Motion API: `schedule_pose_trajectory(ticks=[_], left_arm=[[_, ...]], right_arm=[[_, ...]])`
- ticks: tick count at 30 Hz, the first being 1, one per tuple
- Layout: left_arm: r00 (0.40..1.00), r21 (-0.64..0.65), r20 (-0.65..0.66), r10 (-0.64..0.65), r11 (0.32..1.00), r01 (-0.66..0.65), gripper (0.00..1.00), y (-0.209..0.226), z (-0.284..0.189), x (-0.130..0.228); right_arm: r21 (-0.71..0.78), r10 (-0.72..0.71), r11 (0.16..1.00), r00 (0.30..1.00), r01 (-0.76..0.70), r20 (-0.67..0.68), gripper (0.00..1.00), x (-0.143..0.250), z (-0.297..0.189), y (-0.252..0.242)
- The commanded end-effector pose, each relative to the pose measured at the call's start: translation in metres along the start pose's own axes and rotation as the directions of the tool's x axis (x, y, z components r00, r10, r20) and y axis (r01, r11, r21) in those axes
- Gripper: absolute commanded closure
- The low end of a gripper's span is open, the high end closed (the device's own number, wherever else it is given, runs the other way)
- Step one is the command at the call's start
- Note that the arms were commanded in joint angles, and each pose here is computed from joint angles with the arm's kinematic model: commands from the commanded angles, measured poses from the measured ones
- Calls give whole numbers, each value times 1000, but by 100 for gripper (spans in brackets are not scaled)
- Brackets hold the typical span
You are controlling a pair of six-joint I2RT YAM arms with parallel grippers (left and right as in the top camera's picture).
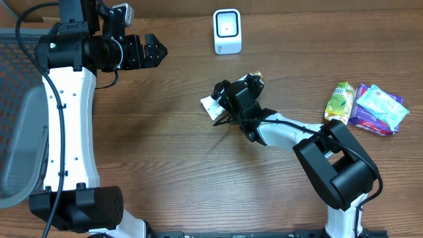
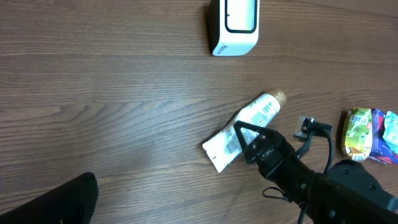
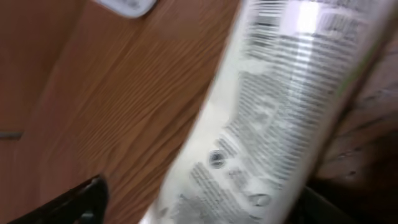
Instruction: Scan the item barcode
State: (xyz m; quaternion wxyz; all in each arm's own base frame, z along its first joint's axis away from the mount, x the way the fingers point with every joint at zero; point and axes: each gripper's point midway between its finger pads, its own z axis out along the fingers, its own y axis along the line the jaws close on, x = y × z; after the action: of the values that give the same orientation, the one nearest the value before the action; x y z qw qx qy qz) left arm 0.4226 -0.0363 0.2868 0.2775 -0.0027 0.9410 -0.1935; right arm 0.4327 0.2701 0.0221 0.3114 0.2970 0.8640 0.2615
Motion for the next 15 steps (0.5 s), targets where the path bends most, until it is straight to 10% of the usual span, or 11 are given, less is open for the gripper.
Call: schedule_pose_trajectory(ticks=[1, 8, 15], left_arm=[[1000, 7, -5, 4, 1000, -4, 1, -5, 3, 1], [1000, 7, -6, 4, 1000, -4, 0, -5, 3, 1], [1000, 7, -6, 4, 1000, -4, 0, -5, 3, 1]], right_arm=[[189, -7, 982, 998, 19, -67, 18, 33, 25, -75], [221, -6, 975, 993, 32, -116, 39, 47, 35, -89], [228, 3, 973, 986, 36, -169, 83, 59, 39, -94]])
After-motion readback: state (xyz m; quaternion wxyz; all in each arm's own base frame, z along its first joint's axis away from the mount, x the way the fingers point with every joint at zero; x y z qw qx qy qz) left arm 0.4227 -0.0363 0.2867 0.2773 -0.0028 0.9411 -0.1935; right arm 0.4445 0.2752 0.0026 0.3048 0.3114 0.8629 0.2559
